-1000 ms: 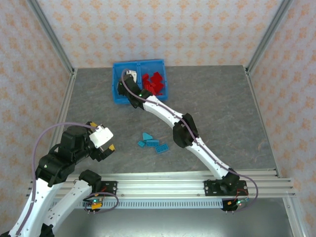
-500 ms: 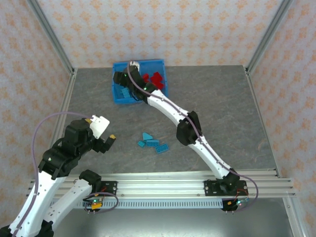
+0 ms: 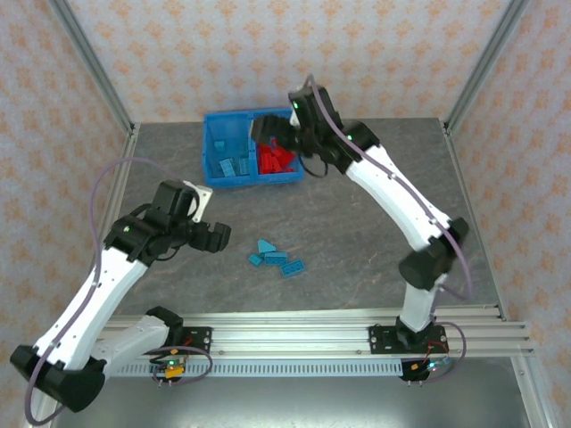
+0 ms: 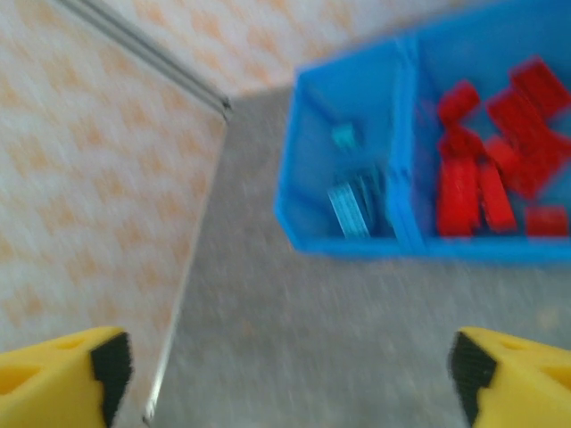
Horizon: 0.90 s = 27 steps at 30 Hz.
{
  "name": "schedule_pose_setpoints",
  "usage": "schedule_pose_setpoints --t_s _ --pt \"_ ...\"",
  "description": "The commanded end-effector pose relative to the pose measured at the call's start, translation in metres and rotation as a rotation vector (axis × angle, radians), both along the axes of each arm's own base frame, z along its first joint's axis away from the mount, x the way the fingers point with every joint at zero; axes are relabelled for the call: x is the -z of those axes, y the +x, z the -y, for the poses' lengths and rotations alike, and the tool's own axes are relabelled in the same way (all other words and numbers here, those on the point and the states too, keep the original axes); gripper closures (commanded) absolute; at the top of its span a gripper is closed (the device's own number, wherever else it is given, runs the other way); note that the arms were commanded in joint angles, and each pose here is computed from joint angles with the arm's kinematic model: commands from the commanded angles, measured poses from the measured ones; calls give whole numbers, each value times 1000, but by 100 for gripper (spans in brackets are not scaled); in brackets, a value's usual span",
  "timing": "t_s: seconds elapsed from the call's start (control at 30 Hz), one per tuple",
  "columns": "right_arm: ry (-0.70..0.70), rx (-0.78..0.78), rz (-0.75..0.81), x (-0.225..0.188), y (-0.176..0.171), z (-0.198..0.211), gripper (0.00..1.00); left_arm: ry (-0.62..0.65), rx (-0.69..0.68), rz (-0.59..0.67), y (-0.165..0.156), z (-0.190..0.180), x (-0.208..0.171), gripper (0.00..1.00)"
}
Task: Sort the legos into containers by color
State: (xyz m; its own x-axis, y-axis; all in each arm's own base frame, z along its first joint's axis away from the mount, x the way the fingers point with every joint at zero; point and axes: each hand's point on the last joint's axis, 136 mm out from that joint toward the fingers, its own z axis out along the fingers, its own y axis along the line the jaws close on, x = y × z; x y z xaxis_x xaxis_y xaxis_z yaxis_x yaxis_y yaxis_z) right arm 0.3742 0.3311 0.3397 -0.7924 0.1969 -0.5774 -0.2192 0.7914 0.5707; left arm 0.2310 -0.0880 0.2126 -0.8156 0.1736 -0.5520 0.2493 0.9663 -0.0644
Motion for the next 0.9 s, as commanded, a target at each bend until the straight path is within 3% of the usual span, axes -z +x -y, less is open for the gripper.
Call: schedule_pose_setpoints --t_s 0.0,0.1,0.33,0.47,0.63,0.87 --pt "-100 23 -218 72 -49 33 0 -116 -81 -127 4 20 16 0" --pt "-60 98 -297 102 -83 61 1 -105 -103 -255 8 29 42 0" --pt "-105 229 -373 151 -139 126 1 -114 -218 -382 35 43 74 0" --pt "-98 264 -386 153 -162 148 0 -203 -381 -447 53 60 97 0" --pt "-35 343 -348 143 -173 169 1 -226 -539 -536 59 78 126 0" --pt "-19 394 -314 138 -184 189 1 -177 -518 -552 52 114 144 0"
